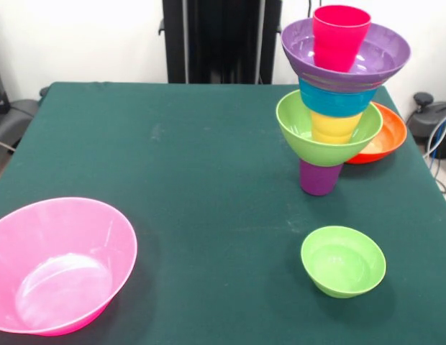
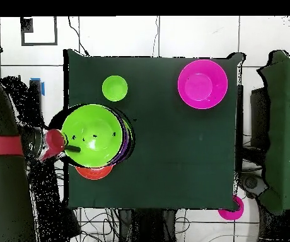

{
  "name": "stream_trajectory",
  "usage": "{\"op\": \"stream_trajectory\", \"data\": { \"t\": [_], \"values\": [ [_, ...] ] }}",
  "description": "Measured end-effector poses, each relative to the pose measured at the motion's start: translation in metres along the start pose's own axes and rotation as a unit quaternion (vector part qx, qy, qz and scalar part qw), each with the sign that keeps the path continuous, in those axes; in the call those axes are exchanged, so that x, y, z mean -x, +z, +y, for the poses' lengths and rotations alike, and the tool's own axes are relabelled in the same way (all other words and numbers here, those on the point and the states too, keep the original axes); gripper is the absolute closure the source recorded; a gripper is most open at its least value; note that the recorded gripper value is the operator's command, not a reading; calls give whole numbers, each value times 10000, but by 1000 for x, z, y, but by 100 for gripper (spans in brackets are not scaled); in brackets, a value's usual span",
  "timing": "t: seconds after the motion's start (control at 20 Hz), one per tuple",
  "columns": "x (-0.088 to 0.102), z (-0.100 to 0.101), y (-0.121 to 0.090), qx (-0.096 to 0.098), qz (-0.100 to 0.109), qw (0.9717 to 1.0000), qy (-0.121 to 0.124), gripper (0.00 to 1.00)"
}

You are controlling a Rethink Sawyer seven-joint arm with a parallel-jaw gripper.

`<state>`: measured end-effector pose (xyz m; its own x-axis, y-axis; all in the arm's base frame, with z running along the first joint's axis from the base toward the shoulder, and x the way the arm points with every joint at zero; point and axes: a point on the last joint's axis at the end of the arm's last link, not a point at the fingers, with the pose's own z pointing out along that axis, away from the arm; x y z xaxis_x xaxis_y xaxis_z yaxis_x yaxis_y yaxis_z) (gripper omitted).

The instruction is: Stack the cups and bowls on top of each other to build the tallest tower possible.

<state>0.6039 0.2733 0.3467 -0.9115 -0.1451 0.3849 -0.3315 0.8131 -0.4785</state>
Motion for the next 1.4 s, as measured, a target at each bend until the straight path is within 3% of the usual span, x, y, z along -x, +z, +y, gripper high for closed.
{"op": "stream_trajectory", "data": {
  "t": [0.1,0.15,0.4,0.8,1.4],
  "values": [
    [0,-2,-3,179,-92,9998,13,100],
    [-1,-8,-9,468,-322,9984,66,100],
    [-2,-23,-25,791,-794,9935,214,100],
    [-10,-28,-40,859,-957,9914,263,100],
    [-16,-7,-49,806,-1029,9914,109,100]
  ]
}}
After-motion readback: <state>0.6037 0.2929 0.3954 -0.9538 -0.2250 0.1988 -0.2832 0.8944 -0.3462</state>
